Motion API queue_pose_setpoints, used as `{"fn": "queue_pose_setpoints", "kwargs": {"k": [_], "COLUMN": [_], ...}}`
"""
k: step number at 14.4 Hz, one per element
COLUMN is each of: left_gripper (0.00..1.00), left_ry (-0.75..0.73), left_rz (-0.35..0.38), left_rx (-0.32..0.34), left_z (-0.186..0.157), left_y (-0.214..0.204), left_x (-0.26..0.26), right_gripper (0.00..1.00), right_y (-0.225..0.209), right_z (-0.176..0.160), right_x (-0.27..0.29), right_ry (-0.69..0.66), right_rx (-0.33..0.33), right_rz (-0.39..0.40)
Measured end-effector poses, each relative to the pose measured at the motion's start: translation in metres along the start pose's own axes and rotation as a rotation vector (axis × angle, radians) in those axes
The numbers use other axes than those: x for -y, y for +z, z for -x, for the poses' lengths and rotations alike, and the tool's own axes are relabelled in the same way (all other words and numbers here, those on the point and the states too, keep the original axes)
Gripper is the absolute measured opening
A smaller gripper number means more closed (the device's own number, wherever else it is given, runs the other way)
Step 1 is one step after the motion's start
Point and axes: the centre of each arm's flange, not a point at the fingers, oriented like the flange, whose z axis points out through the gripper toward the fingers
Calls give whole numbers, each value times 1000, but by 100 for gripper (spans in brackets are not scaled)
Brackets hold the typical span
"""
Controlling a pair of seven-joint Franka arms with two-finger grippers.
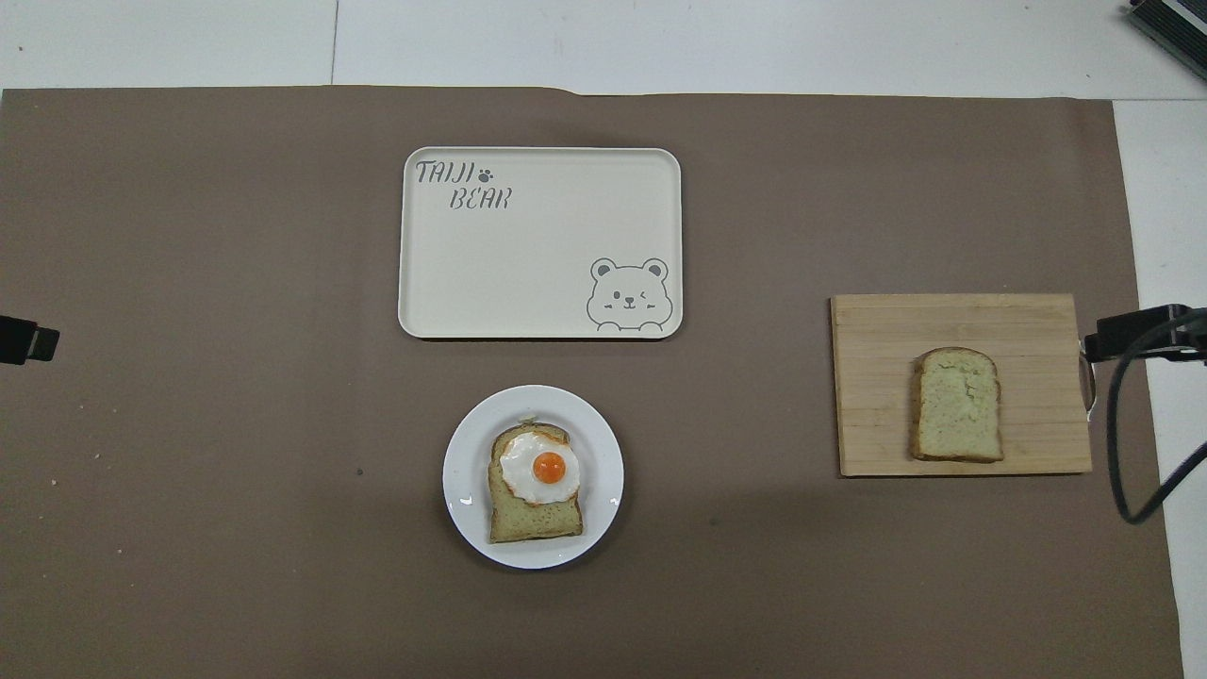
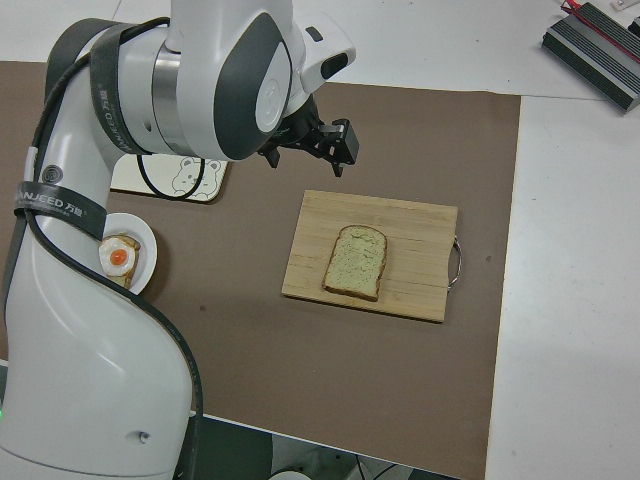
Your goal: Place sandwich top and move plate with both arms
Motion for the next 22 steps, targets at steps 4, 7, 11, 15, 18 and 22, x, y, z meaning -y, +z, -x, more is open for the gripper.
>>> {"fn": "queue_pose_setpoints", "kwargs": {"k": [4, 7, 11, 15, 18, 22], "left_gripper": [100, 100, 100, 100, 100, 100], "left_ry": [1, 2, 2, 2, 2, 2], "left_rz": [0, 0, 1, 1, 1, 1], "left_rx": [0, 0, 0, 0, -1, -1], "left_z": [0, 0, 0, 0, 0, 0], "left_y": [0, 0, 0, 0, 0, 0], "left_x": [0, -1, -1, -1, -1, -1], "right_gripper": [100, 100, 100, 100, 100, 100], "right_y": [0, 1, 1, 2, 2, 5], "right_z": [0, 0, 0, 0, 1, 1], "right_x": [0, 0, 0, -1, -5, -11], "right_ry": [0, 0, 0, 2, 9, 20], "right_rx": [1, 1, 2, 4, 5, 11], "right_rz": [0, 0, 0, 0, -1, -1]}}
